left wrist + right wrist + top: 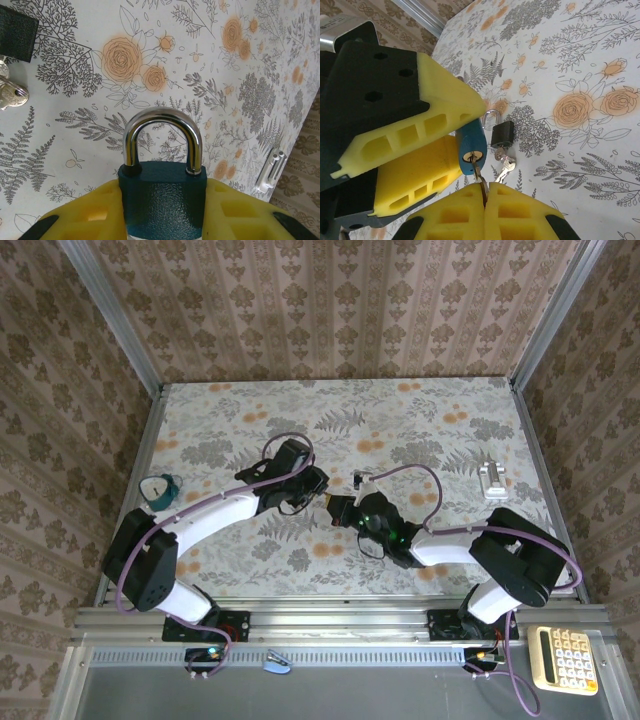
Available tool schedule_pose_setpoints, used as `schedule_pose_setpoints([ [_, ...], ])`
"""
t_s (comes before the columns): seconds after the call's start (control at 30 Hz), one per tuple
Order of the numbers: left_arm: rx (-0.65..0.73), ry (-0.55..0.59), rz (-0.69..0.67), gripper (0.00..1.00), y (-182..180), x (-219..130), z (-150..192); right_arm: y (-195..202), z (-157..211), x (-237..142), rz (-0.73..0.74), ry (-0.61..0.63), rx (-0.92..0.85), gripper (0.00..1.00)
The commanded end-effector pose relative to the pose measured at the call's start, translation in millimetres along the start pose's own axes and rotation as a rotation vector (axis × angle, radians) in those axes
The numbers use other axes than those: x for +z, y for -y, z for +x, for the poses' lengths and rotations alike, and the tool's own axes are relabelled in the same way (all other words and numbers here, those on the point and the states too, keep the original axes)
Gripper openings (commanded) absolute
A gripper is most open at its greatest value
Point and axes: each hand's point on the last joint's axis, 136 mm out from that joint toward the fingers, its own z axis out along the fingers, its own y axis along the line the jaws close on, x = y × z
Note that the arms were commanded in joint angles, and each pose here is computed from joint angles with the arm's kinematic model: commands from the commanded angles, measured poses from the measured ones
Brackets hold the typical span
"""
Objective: Unlock with the key
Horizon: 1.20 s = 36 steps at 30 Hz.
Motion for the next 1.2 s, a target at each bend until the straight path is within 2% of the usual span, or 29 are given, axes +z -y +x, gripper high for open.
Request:
schedule_pose_setpoints([
  [0.0,0.022,-0.09,0.071,0.23,26.7,-7.4,27.0,-36.2,-27.3,5.5,-0.12,0.061,0.024,0.0],
  [0.37,0.061,-0.155,0.133,0.22,45.6,-9.1,54.3,-52.1,-37.5,11.1,-0.201,0.008,0.066,0.0],
  [0.53,0.107,-0.118,0.107,0.22,40.5,-15.4,48.0,-44.2,-28.9,6.4,-0.187,-0.031,0.065,0.01],
  [0.73,0.138,-0.018,0.04,0.22,18.9,-25.9,23.6,-19.5,-8.5,-6.6,-0.128,-0.094,0.062,0.09],
  [0.97,0.152,0.023,0.01,0.22,9.3,-31.4,10.6,5.4,9.8,-27.0,-0.052,-0.153,0.045,0.23],
  [1.17,0.164,0.033,0.002,0.22,8.7,-33.0,8.1,10.0,12.2,-47.0,-0.034,-0.175,0.015,0.35],
])
